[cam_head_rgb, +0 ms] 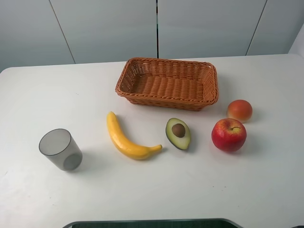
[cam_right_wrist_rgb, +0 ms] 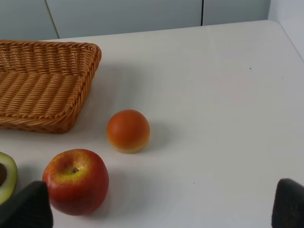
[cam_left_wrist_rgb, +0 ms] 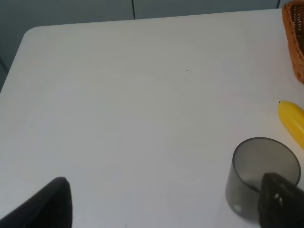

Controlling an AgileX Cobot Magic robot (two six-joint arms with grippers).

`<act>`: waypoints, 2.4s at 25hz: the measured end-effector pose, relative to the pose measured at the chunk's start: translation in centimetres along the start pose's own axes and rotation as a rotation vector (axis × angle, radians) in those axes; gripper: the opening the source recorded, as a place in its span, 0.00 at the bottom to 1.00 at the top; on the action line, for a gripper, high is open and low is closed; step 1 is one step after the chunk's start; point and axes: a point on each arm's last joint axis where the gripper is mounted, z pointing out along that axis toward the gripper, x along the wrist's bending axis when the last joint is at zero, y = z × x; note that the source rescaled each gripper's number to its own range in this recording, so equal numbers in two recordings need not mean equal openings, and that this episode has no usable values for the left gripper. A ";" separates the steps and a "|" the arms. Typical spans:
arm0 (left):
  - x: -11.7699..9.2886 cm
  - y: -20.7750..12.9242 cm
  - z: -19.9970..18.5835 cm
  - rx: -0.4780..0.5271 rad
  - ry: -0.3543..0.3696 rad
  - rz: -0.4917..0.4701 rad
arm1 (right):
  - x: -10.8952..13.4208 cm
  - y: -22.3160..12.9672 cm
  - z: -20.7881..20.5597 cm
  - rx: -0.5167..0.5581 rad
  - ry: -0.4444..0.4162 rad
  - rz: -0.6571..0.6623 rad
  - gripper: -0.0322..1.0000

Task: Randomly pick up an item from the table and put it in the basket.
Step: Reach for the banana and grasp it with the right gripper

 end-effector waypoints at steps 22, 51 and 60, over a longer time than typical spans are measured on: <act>0.0 0.0 0.0 0.000 0.000 0.000 | 0.0 0.0 0.0 0.000 0.000 0.000 1.00; 0.0 0.0 0.0 0.000 0.000 0.000 | 0.3 3.9 -2.3 0.075 -0.004 0.000 1.00; 0.0 0.0 0.0 0.000 0.000 0.000 | 0.4 6.1 -1.7 0.093 -0.005 0.000 1.00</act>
